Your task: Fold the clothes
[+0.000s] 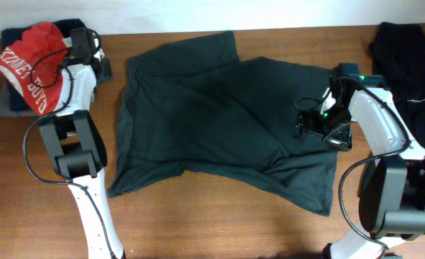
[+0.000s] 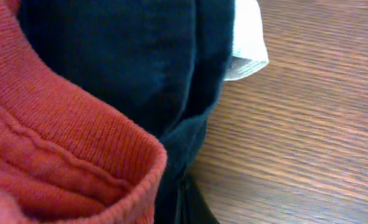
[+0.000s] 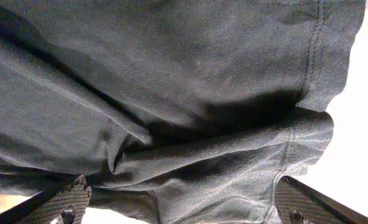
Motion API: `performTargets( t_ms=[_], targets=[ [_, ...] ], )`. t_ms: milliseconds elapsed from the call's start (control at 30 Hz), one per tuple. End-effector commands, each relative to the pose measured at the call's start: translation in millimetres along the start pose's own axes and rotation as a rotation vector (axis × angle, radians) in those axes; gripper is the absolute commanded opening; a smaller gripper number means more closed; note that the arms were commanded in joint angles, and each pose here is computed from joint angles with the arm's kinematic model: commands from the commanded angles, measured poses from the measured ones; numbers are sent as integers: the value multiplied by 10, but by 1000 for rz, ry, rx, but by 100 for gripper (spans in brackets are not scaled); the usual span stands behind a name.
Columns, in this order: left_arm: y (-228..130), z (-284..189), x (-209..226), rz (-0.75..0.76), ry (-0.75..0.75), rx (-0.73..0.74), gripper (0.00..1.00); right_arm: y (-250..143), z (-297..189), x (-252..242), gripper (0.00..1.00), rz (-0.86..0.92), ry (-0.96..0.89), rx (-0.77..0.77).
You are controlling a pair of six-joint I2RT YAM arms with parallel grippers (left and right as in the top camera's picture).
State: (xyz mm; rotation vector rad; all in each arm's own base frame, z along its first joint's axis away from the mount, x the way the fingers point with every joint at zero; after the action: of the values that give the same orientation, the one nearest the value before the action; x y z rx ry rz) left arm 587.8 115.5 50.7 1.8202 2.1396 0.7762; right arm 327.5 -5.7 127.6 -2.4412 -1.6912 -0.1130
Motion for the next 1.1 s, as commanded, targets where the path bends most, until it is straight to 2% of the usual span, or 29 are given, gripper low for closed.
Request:
performTargets(
  t_ms=[0,67,133,167,233,267,300,400,567,700,800,900,1067],
  targets=[
    [-59,102,273,-12,70,14,1,-12,24,21,99,3,3,9],
    [-47,99,269,-12,69,9,2,-12,24,21,99,3,3,9],
    [-45,81,265,-11,69,11,7,-12,24,20,99,3,3,9],
    [-38,57,255,-9,67,13,13,-12,24,21,99,3,3,9],
    [9,-24,243,-7,65,3,59,-11,24,20,99,3,3,8],
    [57,-104,235,-6,64,-7,66,-11,24,21,99,3,3,8],
    [107,-188,221,-4,59,-19,71,-10,24,21,99,3,3,8],
    [312,-538,139,3,22,-76,73,0,24,23,99,2,4,3],
    [616,-1228,-143,34,-101,-182,96,24,24,31,99,-1,8,-9],
    [557,-1590,-354,55,-187,-146,99,22,24,30,99,0,8,-8],
    [315,-1910,-543,87,-274,-29,99,22,24,30,99,0,8,-8],
    [122,-2223,-586,119,-273,54,99,22,24,30,99,-1,8,-9],
    [-37,-2878,-417,11,-147,84,99,58,23,40,99,-4,13,-27]
  ],
)
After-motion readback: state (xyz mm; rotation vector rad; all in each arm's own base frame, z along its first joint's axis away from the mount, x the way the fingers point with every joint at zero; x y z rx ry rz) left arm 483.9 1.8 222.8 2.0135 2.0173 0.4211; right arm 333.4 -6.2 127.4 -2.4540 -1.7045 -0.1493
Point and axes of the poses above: each gripper's point midway between its finger pads, its own z axis out along the fingers, its own x axis along the line the jaws close on, y = z × x, the point moved 5 cm from there along -z, back along the fingers, and after that the axes turned 2 degrees about z, right-handed, at the moved point
